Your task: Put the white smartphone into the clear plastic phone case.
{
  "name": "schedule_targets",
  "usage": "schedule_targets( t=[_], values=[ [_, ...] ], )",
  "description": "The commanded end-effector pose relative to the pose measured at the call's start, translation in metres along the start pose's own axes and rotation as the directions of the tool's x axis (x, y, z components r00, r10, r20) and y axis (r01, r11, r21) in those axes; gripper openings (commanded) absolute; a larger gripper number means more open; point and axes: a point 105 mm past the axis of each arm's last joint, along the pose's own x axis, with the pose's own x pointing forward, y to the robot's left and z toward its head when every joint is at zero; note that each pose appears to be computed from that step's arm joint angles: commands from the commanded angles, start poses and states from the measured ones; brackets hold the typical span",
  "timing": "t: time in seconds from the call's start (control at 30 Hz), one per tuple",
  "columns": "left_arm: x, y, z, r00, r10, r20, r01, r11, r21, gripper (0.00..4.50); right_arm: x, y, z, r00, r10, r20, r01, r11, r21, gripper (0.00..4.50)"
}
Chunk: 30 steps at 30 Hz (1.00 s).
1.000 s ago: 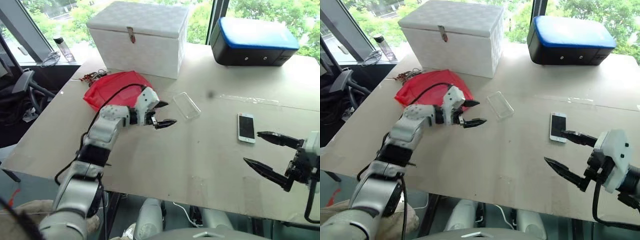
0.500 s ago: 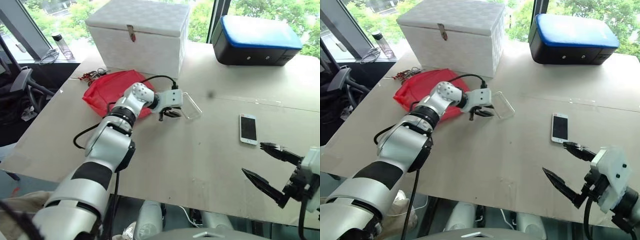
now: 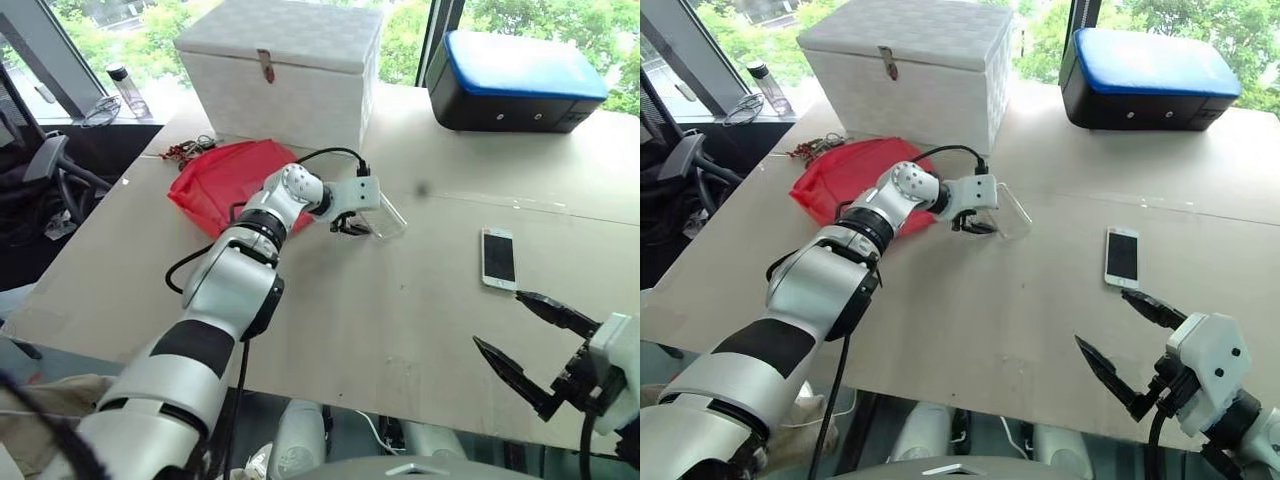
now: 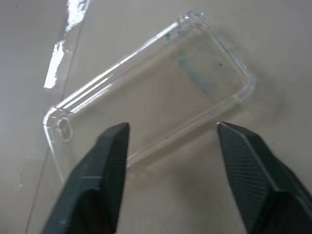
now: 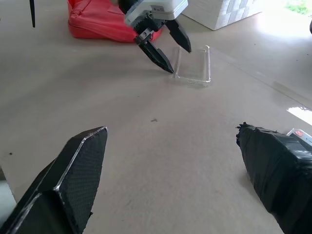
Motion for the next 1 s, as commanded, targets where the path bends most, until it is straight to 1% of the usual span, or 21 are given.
schedule_targets(
  t=[0.03,0.17,0.2,0.23,0.3,0.33,0.37,0.43,0.47,0.5,0.7,0.83,1.0],
  values=[
    [-0.002,0.004,0.006,1.000,0.002,0.000,-0.002,0.999,0.038,3.95,0.001,0.005,0.009,0.999,-0.006,0.042,0.006,1.000,-0.009,4.50],
    [0.003,0.001,0.002,0.999,0.004,-0.034,-0.003,0.999,0.038,3.95,0.003,0.005,0.010,0.999,-0.016,0.044,0.017,1.000,-0.009,4.50],
    [0.006,-0.001,0.000,0.999,-0.002,-0.047,0.004,0.999,0.034,3.46,0.004,0.005,0.010,0.999,-0.018,0.044,0.018,1.000,-0.010,4.50],
    [0.008,-0.004,-0.001,0.998,-0.013,-0.059,0.014,1.000,0.024,3.43,0.004,0.004,0.010,0.999,-0.019,0.044,0.019,1.000,-0.010,4.50],
    [0.014,-0.008,-0.002,0.998,-0.027,-0.057,0.026,1.000,-0.017,2.75,0.005,0.004,0.010,0.999,-0.021,0.045,0.022,1.000,-0.008,4.50],
    [0.015,-0.012,-0.004,0.998,-0.043,-0.048,0.040,0.997,-0.062,2.25,0.006,0.004,0.011,0.999,-0.022,0.045,0.023,1.000,-0.009,4.50],
    [0.016,-0.014,-0.005,0.998,-0.053,-0.044,0.049,0.995,-0.091,1.86,0.006,0.004,0.011,0.999,-0.023,0.045,0.023,1.000,-0.010,4.50],
    [0.017,-0.017,-0.010,0.997,-0.057,-0.043,0.050,0.987,-0.152,0.90,0.008,0.004,0.011,0.999,-0.022,0.049,0.023,1.000,-0.008,4.50],
    [0.016,-0.017,-0.011,0.998,-0.051,-0.030,0.045,0.982,-0.185,0.34,0.008,0.005,0.012,0.998,-0.022,0.053,0.022,1.000,-0.006,4.50],
    [0.015,-0.016,-0.010,0.999,-0.045,-0.011,0.042,0.975,-0.218,0.11,0.008,0.006,0.012,0.998,-0.021,0.055,0.021,1.000,-0.005,4.50],
    [0.004,-0.012,0.003,0.988,-0.078,0.133,0.122,0.925,-0.361,0.11,0.013,0.009,0.014,0.997,-0.020,0.072,0.020,1.000,0.005,4.50],
    [-0.007,-0.019,0.016,0.944,-0.178,0.278,0.289,0.854,-0.432,0.11,0.018,0.011,0.016,0.996,-0.018,0.083,0.017,1.000,0.011,4.50],
    [-0.015,-0.040,0.026,0.852,-0.365,0.374,0.502,0.770,-0.394,0.11,0.022,0.009,0.019,0.997,-0.011,0.081,0.011,1.000,0.011,4.50]
  ],
)
